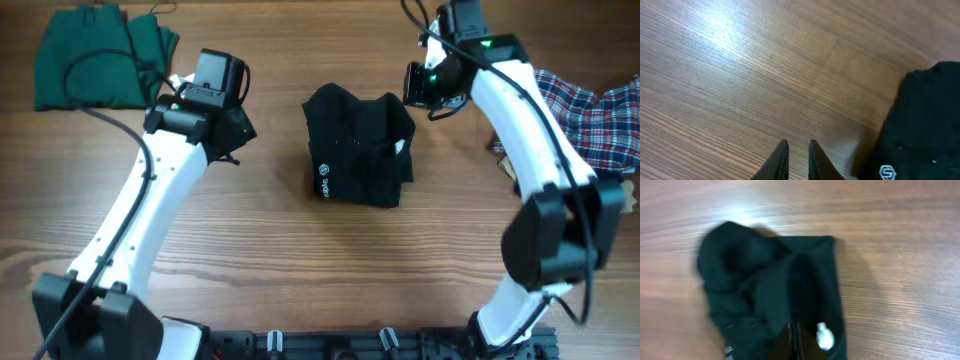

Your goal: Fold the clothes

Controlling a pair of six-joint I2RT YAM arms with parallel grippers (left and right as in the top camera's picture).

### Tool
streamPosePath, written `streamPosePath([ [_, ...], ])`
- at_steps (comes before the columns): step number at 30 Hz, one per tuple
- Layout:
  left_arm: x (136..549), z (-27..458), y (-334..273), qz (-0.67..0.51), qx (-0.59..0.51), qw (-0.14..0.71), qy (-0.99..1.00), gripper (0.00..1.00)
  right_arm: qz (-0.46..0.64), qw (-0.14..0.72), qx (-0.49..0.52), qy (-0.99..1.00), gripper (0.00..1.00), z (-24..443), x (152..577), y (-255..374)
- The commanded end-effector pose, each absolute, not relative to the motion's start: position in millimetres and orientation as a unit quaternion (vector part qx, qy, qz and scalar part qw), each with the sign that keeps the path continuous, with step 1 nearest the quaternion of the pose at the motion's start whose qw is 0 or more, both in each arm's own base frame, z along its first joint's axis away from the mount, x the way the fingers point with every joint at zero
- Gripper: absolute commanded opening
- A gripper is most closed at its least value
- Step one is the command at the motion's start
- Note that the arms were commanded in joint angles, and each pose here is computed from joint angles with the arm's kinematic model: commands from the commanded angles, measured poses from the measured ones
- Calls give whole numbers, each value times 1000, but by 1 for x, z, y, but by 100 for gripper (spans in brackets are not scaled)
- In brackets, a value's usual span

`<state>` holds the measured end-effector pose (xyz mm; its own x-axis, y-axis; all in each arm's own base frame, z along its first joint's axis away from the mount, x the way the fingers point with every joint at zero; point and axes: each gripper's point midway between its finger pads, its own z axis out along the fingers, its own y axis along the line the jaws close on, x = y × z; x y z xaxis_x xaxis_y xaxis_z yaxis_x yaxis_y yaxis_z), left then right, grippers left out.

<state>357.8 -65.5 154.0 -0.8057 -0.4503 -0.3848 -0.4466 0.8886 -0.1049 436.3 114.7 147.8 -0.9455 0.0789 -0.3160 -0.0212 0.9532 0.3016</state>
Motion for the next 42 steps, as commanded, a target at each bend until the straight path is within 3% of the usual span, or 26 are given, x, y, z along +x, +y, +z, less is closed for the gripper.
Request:
streamPosePath([
  [1,359,138,-71,-10,-240,177,954,15,180,155,-10,971,5,146,434,127],
  [3,360,132,-73,-11,-239,168,956,17,191,138,-18,972,10,134,434,133],
  [4,360,129,-73,-10,-239,165,957,22,199,132,-28,971,21,129,433,138],
  [6,360,124,-73,-6,-239,158,958,36,201,118,-27,972,55,115,434,141],
  [10,359,121,-74,-7,-238,152,959,40,199,95,-21,975,60,95,434,141],
  [22,363,122,-75,-10,-238,158,958,41,217,57,-41,974,50,58,429,170],
  [25,363,122,-75,-10,-238,158,958,41,216,52,-33,975,40,48,431,174],
  [30,362,122,-75,-10,-236,158,959,41,179,73,0,981,7,41,444,161],
  [31,362,122,-75,-10,-236,158,959,42,179,80,-1,981,4,42,448,161],
  [42,360,121,-74,-7,-235,154,960,42,175,159,51,970,4,52,490,149],
])
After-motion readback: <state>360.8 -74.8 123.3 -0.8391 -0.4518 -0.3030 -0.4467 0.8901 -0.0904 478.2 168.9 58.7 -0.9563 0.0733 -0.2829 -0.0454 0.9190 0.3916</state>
